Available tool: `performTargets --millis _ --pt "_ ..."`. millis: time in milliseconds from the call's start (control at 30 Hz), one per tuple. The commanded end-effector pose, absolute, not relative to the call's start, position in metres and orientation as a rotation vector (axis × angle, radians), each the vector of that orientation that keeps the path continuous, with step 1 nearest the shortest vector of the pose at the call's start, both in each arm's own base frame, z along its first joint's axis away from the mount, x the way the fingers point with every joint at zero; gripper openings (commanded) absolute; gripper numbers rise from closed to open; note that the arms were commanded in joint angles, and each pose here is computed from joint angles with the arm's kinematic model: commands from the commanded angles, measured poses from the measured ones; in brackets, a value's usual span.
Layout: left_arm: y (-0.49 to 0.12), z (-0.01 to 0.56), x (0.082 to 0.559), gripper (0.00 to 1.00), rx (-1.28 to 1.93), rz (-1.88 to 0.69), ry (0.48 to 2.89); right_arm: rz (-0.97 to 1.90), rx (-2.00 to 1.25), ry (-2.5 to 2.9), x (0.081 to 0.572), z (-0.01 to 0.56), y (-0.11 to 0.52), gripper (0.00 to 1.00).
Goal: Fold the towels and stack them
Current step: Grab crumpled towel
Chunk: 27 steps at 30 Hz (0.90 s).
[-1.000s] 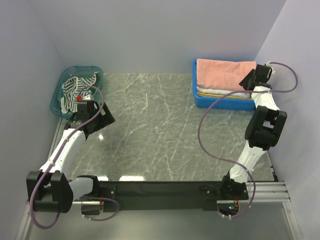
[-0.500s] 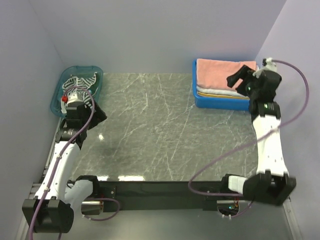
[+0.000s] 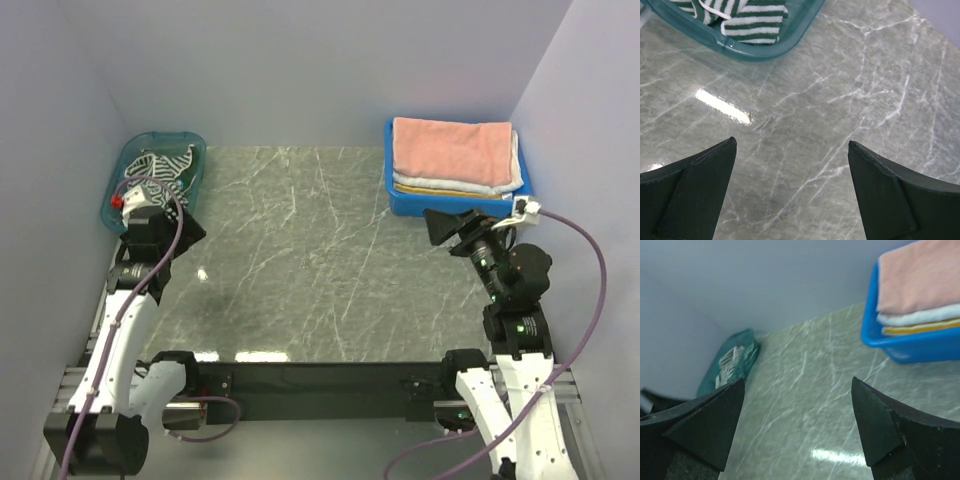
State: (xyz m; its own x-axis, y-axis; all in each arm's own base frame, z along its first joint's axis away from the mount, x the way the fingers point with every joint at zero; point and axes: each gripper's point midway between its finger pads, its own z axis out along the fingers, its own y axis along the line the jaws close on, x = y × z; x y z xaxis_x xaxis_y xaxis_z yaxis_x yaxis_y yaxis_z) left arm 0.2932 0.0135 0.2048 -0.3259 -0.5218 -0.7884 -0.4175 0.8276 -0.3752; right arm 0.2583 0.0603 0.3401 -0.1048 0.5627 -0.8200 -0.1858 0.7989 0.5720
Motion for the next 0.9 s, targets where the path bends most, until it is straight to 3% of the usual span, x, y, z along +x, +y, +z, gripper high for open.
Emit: performTargets --millis 0,333,567,733,767,867 --pt "0.024 0.230 0.310 0.99 -0.741 -0.084 1.908 0.651 0.260 1.577 0.252 0.327 0.072 0.93" --pt "0.100 0.223 0.400 0.98 -1.015 0.048 1.879 0.768 0.054 1.649 0.237 0.300 0.118 0.93" --pt "0.137 0.153 0.490 0.99 -1.138 0.093 1.984 0.808 -0.140 1.700 0.223 0.279 0.145 0.93" --pt "0.147 0.087 0.516 0.99 -1.219 0.140 2.085 0.827 -0.199 1.717 0.219 0.270 0.154 0.93" --pt "0.149 0.085 0.521 0.98 -1.219 0.148 2.078 0.827 -0.210 1.722 0.219 0.268 0.156 0.93" --pt "0.153 0.060 0.520 0.83 -1.231 0.176 2.123 0.822 -0.216 1.738 0.220 0.263 0.156 0.93"
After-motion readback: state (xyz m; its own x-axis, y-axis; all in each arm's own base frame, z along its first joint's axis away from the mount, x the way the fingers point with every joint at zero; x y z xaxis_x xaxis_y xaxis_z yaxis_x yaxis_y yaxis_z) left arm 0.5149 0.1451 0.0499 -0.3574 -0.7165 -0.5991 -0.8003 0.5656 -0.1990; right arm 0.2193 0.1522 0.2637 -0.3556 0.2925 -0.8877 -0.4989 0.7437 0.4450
